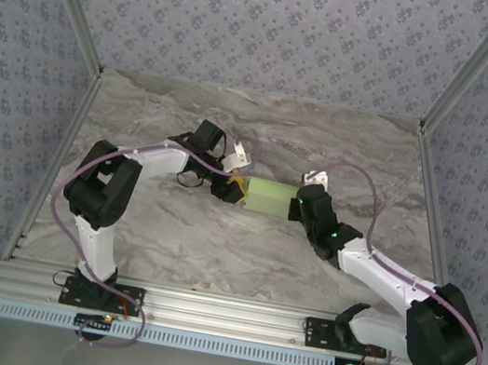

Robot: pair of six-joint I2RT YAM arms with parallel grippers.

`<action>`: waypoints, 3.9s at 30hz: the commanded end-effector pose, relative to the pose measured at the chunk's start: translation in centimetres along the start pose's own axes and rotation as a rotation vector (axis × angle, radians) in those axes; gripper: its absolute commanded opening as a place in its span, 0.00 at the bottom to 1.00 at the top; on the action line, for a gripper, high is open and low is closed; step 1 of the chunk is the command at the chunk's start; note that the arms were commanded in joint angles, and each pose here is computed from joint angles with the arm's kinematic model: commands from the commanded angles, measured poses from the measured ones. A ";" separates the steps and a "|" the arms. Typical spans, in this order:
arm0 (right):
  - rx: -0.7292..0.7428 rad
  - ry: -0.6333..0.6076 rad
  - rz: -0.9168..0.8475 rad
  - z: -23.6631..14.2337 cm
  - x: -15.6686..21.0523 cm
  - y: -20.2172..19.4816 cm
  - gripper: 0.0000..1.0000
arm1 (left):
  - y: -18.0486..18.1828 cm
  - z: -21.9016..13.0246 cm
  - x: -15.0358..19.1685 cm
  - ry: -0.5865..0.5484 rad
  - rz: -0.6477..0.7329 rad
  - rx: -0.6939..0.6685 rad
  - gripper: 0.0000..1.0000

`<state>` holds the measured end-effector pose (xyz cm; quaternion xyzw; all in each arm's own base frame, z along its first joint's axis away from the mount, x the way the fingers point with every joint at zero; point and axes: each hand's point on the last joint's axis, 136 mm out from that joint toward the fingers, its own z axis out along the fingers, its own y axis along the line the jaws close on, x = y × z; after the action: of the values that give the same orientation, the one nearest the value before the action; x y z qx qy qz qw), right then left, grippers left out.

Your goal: Fold the paper box

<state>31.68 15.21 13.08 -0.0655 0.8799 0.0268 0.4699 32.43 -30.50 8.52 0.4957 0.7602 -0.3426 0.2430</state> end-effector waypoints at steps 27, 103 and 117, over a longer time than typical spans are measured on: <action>0.055 0.116 -0.073 0.0 2.4 -0.4 0.00 | -1.3 -2.4 -4.1 0.053 0.044 -0.234 0.31; 0.078 0.068 -0.120 0.6 6.9 1.1 0.00 | -1.6 -0.4 1.3 -0.333 -0.424 -0.848 0.08; 0.136 0.062 -0.134 0.2 6.3 0.7 0.00 | -5.1 -4.5 -2.8 -0.394 -0.364 -0.733 0.46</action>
<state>30.54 16.89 12.23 -0.0437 0.8513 -0.0114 0.5227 30.04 -30.00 14.00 0.1350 0.8466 -0.1582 0.4899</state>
